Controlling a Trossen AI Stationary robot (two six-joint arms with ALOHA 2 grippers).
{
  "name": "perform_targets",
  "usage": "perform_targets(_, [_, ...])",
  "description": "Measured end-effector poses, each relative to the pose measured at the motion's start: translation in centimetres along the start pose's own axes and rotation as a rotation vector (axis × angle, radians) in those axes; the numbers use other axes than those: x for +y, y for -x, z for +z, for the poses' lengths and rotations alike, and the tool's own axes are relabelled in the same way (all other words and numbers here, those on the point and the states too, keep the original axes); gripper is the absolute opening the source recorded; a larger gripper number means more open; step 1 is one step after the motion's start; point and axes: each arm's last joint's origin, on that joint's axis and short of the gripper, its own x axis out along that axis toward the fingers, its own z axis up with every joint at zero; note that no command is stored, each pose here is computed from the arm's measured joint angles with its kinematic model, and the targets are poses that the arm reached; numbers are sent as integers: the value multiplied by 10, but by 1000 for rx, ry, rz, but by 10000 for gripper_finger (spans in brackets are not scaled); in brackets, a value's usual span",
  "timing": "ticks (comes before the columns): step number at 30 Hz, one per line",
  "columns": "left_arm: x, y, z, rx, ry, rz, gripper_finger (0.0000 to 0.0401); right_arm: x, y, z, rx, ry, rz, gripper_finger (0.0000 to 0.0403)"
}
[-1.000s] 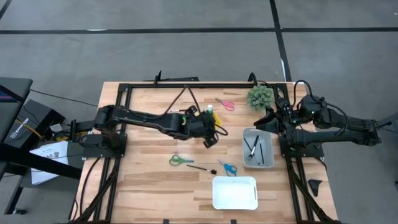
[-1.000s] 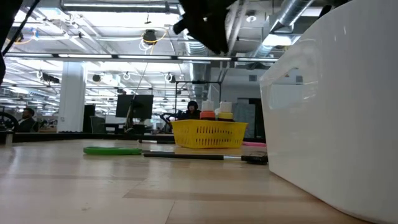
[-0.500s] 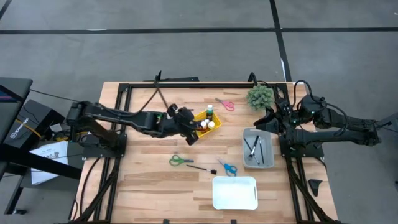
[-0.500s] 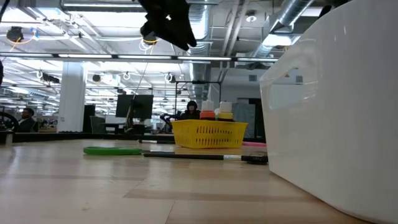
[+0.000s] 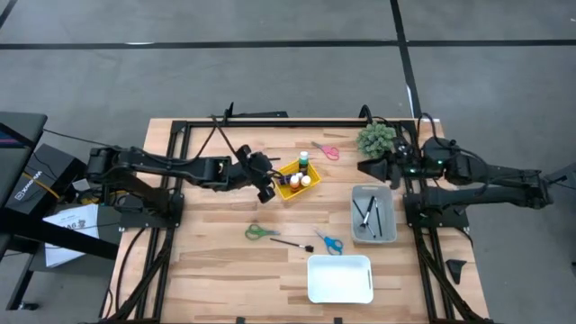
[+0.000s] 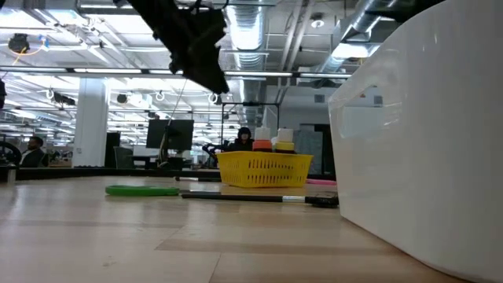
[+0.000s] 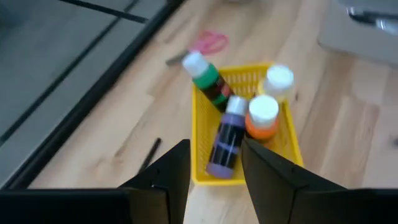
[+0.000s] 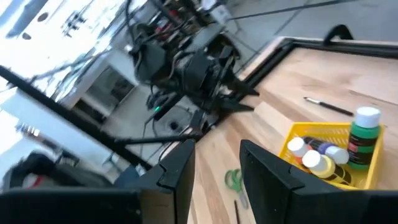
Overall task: Pick & Place Paint Supplies
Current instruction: Put the black eyeshadow brush into the gray bin
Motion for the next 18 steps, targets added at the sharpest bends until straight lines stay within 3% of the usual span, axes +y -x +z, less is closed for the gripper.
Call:
perform_targets(5, [-1, -7, -14, 73, -84, -157, 136, 0, -17, 2, -36, -90, -3, 123])
perform_targets(11, [-19, -4, -40, 158, -256, -533, 136, 1, -31, 5, -65, -166, 17, 123])
perform_targets(18, [-38, 3, -72, 248, -333, -705, 136, 4, -39, 9, -102, -177, 65, 123])
